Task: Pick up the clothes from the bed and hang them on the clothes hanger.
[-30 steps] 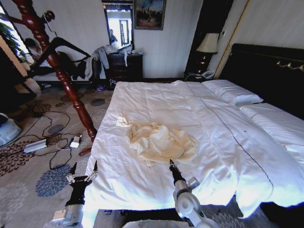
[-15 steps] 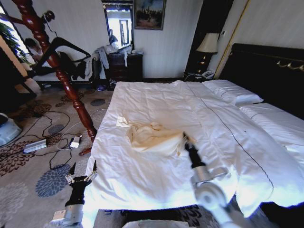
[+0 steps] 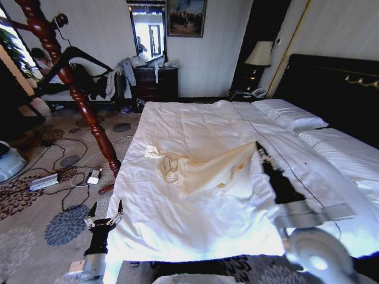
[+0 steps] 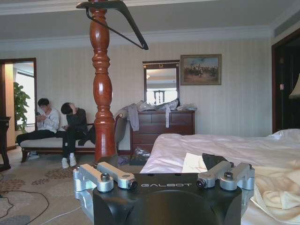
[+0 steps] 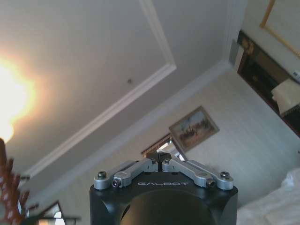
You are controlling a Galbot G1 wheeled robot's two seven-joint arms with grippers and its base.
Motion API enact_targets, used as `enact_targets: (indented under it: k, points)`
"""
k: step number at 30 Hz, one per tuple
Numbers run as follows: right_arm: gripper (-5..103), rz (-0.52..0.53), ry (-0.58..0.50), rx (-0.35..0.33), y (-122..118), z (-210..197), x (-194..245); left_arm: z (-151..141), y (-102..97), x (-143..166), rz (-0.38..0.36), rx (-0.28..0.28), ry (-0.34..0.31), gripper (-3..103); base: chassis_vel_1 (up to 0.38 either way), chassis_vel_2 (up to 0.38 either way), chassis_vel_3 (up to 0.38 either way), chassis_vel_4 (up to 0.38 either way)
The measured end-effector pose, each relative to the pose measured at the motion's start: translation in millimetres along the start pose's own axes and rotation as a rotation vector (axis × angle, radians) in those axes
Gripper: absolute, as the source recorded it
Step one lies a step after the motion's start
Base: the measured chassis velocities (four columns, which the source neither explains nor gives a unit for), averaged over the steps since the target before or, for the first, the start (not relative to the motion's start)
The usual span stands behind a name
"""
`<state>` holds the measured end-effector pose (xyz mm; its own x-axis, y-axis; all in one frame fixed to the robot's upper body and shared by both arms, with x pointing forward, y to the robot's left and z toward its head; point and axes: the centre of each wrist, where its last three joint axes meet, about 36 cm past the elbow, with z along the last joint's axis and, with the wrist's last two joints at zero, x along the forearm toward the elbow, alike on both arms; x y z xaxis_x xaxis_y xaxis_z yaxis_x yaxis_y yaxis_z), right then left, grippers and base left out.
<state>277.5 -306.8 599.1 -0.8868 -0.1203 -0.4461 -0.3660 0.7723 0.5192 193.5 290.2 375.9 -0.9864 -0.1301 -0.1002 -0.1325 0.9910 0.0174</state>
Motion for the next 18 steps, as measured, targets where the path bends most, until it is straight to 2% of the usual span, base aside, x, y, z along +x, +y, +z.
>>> enact_targets:
  k: [6, 7, 10, 11, 14, 16, 18]
  points:
    - [0, -0.002, 0.009, -0.012, 2.3, 5.6, -5.6, 7.4, 3.9, -1.7, -0.011, -0.001, 0.007, 100, 0.0, 0.0, 0.0, 0.0]
    - [0, 0.005, 0.015, -0.009, -4.5, 11.6, -9.5, 8.2, 4.3, -2.7, -0.013, 0.0, 0.006, 100, 0.0, 0.0, 0.0, 0.0]
    - [0, 0.078, 0.045, 0.008, -47.0, 37.4, -28.5, 12.1, 6.0, -3.6, -0.017, -0.001, 0.016, 100, 0.0, 0.0, 0.0, 0.0]
    - [0, 0.078, 0.045, 0.008, -47.0, 37.4, -28.5, 12.1, 6.0, -3.6, -0.017, -0.001, 0.016, 100, 0.0, 0.0, 0.0, 0.0]
    - [0, 0.123, 0.076, 0.027, -86.9, 74.5, -59.2, 19.5, 9.2, -6.2, -0.025, -0.003, 0.035, 100, 0.0, 0.0, 0.0, 0.0]
    - [0, 0.124, 0.086, 0.029, -95.0, 88.6, -71.0, 21.7, 9.7, -7.6, -0.028, -0.003, 0.038, 100, 0.0, 0.0, 0.0, 0.0]
    - [0, 0.119, 0.119, 0.027, -104.8, 124.3, -95.5, 25.8, 10.2, -10.6, -0.035, -0.001, 0.045, 100, 0.0, 0.0, 0.0, 0.0]
